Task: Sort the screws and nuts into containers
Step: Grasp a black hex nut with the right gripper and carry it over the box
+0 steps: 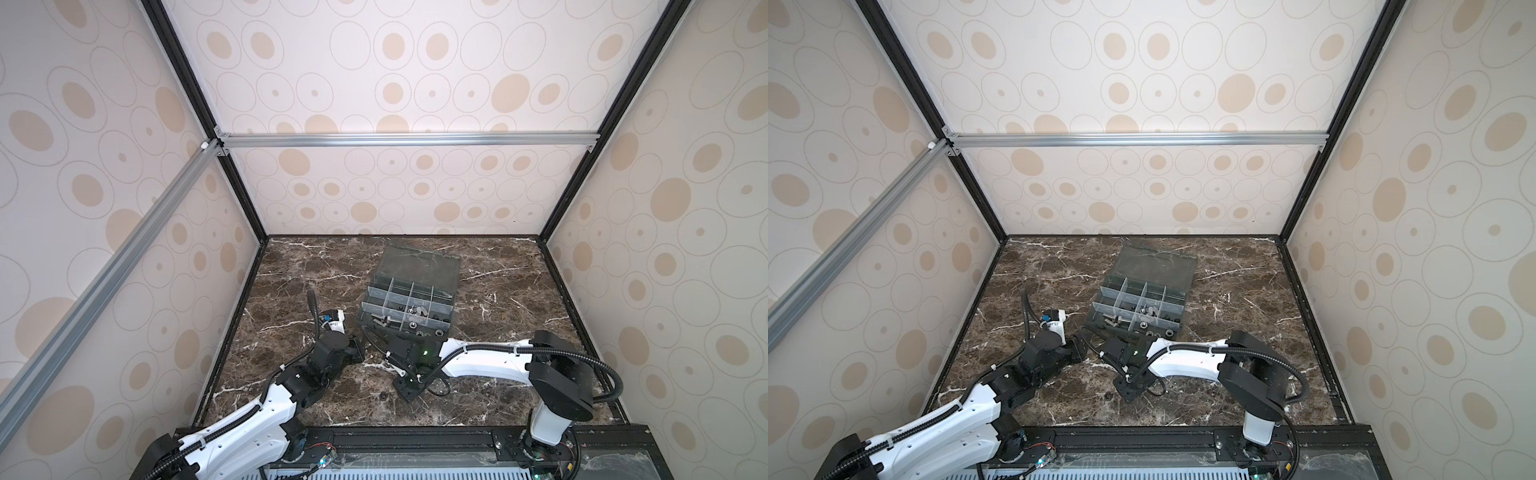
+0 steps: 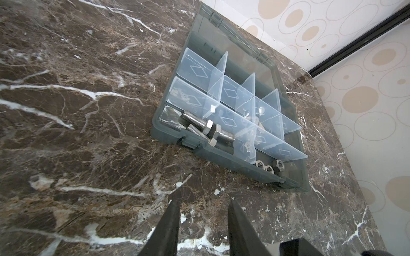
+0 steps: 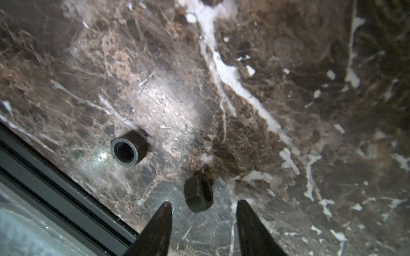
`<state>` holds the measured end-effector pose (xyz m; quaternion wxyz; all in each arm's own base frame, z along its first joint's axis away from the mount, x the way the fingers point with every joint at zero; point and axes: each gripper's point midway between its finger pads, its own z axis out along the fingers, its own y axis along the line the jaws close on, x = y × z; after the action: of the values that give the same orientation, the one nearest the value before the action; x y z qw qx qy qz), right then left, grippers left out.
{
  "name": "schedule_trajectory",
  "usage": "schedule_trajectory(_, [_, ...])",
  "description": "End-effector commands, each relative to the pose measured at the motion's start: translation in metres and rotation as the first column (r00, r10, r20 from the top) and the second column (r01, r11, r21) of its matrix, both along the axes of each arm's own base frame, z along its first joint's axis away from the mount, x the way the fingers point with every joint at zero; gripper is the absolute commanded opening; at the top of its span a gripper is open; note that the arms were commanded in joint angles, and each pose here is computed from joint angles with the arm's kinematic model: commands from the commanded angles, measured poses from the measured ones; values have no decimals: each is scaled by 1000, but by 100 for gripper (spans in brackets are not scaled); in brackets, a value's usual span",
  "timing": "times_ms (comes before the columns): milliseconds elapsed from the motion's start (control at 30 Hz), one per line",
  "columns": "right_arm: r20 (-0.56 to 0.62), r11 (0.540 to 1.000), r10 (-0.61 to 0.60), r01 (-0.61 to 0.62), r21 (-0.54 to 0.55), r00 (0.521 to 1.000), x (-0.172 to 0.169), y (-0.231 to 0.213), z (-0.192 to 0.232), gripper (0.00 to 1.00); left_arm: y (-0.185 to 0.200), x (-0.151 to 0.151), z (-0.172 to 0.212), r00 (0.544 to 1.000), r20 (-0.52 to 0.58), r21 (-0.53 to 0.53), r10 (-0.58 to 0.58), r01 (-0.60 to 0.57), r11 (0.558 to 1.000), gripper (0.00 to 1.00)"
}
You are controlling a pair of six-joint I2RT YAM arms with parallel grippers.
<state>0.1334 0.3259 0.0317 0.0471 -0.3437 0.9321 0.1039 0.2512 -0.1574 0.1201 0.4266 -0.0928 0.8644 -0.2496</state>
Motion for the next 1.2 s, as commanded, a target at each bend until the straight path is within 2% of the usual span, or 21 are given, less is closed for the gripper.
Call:
schedule_trajectory(0, [-9,999,25,-25,-30,1000,-3,2,-3,45,5,3,5,999,17,-26,33,-33,999,37])
schedule_trajectory(300, [-1,998,13,-13,-63,1000,1,0,-12,22,6,2,6,999,17,-26,37,-37,999,37])
schedule_trajectory(533, [11,998,-9,10,-60,1000,2,-2,-11,10,5,1,3,999,12,-31,32,-32,999,37])
schedule_trajectory(933, [50,999,-40,41,-14,998,9,3,0,9,4,3,7,999,21,-33,37,-37,999,37])
schedule_trajectory(1167, [164,1000,-21,21,5,986,52,17,29,9,6,3,6,999,22,-25,40,-39,999,37])
